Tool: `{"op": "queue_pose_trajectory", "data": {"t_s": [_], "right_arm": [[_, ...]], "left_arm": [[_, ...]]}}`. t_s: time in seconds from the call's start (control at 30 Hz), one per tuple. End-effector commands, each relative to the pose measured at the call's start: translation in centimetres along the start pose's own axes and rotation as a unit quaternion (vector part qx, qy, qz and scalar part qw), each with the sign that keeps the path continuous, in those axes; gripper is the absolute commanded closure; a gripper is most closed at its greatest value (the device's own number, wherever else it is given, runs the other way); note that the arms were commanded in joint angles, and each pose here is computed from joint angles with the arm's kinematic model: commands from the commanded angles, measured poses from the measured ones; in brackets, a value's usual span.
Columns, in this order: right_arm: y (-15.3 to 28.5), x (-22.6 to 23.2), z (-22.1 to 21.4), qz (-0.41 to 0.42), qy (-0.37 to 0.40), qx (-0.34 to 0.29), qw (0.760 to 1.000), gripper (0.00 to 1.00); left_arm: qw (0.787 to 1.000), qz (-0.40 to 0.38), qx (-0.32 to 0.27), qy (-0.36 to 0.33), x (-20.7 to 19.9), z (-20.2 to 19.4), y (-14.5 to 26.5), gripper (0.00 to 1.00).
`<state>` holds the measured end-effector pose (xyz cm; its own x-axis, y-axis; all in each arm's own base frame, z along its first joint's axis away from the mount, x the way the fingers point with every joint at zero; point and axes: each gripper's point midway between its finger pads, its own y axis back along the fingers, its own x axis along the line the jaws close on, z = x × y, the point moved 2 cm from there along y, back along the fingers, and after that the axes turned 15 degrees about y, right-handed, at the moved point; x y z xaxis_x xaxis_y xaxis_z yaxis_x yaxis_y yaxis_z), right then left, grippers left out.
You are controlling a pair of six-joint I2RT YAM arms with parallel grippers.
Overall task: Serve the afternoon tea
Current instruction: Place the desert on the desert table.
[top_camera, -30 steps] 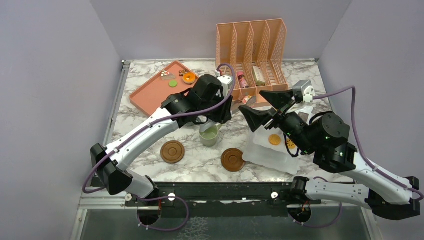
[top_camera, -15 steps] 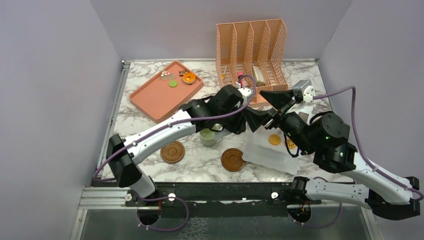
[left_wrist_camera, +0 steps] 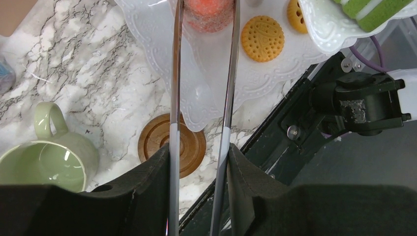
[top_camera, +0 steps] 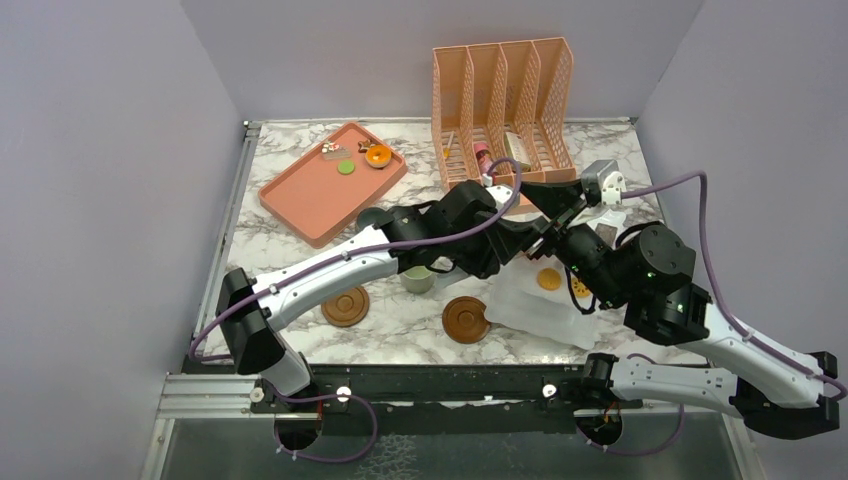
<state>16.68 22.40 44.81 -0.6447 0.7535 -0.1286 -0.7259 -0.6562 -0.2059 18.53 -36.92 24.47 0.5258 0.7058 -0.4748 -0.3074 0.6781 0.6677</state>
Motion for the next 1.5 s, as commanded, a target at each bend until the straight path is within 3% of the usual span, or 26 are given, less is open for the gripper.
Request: {"op": "queue_pose_trajectory", "data": {"t_s": [0.0, 0.47, 1.47], "right_arm": [[-0.2, 0.0, 1.5, 0.005, -0.007, -0.02, 1.0, 0.05], [-0.2, 0.1, 1.3, 0.006, -0.007, -0.02, 1.0, 0.05], [0.5, -0.5, 1.5, -0.004, -0.008, -0.028, 1.0, 0.05]], "left_arm": [[1.0, -0.008, -0.03, -0.003, -1.3, 1.4, 0.0, 0.61], [0.999, 0.045, -0.023, -0.008, -0.8, 0.5, 0.0, 0.59], [0.996, 0.078, 0.007, -0.034, -1.4, -0.4, -0.8, 0.52]]}}
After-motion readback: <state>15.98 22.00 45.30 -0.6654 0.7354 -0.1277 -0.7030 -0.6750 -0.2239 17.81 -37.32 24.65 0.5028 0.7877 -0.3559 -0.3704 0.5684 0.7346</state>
